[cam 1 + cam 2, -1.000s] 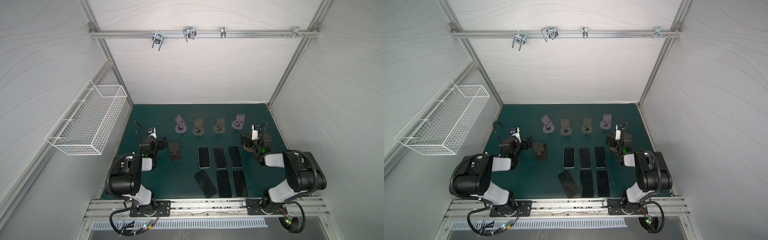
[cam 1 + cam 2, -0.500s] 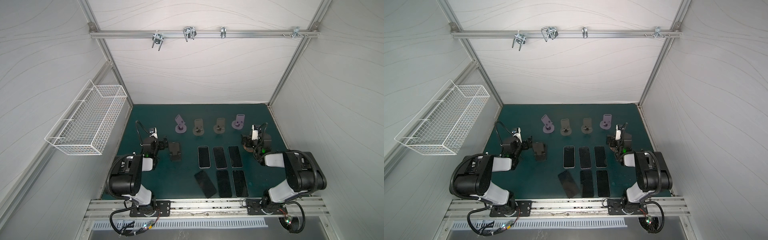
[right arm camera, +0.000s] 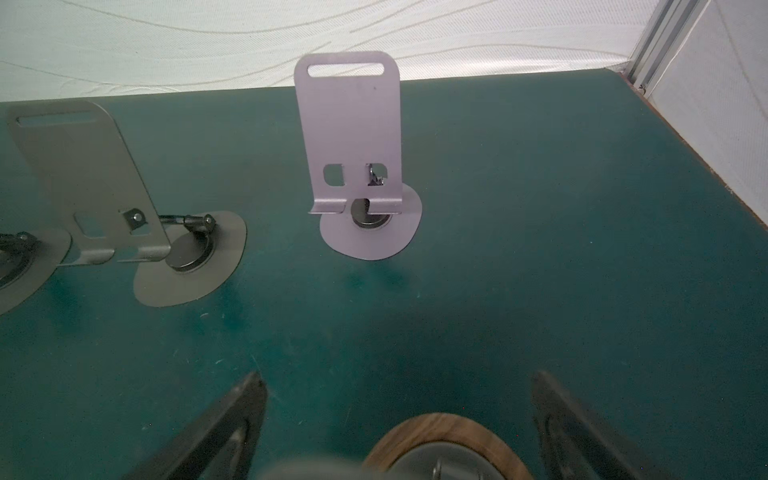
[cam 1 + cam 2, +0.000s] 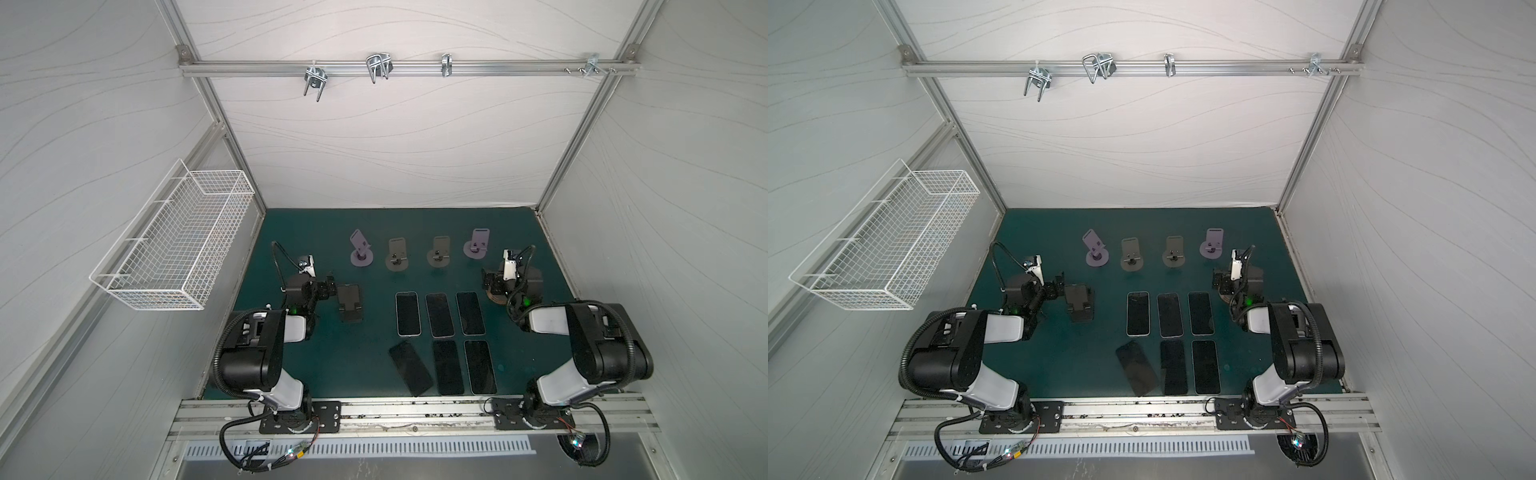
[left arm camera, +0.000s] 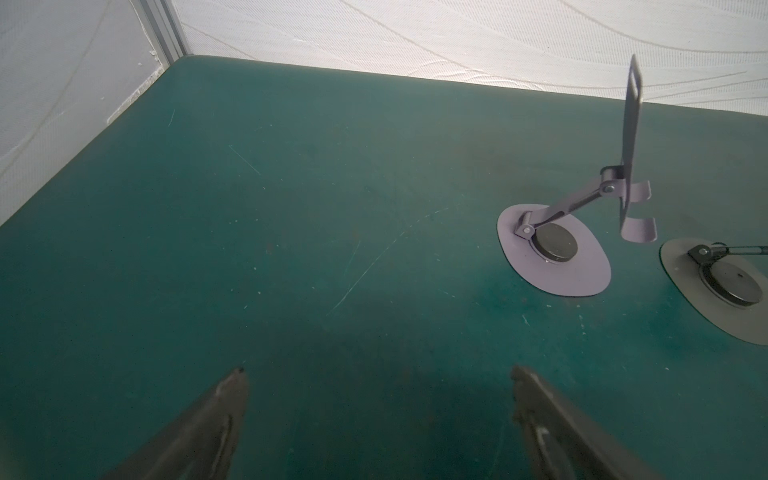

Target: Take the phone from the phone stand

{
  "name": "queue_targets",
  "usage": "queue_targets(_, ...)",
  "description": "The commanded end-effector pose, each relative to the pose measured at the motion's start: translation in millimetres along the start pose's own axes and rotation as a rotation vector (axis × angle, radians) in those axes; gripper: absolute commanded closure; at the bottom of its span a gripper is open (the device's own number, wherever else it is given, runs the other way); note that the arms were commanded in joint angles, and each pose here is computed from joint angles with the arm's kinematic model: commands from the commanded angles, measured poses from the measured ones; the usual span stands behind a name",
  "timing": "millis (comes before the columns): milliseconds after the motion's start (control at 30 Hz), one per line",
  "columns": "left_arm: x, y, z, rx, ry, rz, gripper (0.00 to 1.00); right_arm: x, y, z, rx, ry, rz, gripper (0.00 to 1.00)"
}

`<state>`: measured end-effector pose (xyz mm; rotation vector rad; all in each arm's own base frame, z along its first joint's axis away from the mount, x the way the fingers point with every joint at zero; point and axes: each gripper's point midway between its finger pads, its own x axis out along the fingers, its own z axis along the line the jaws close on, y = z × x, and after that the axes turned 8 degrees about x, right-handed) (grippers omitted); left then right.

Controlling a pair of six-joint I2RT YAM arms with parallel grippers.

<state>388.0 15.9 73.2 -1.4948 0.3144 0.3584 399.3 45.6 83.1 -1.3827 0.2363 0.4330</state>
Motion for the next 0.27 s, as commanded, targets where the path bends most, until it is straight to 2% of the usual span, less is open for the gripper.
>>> queue_targets(0,4.1,-21.6,1.8,0.011,-0.01,-0.06,0.0,3.4,1.3,1.2,-0.024,-0.002,0.006,0.01)
queue_targets(233,4.1,-21.8,1.8,0.011,-0.01,-0.061,0.0,3.2,0.6,1.4,-0.027,-0.001,0.006,0.01)
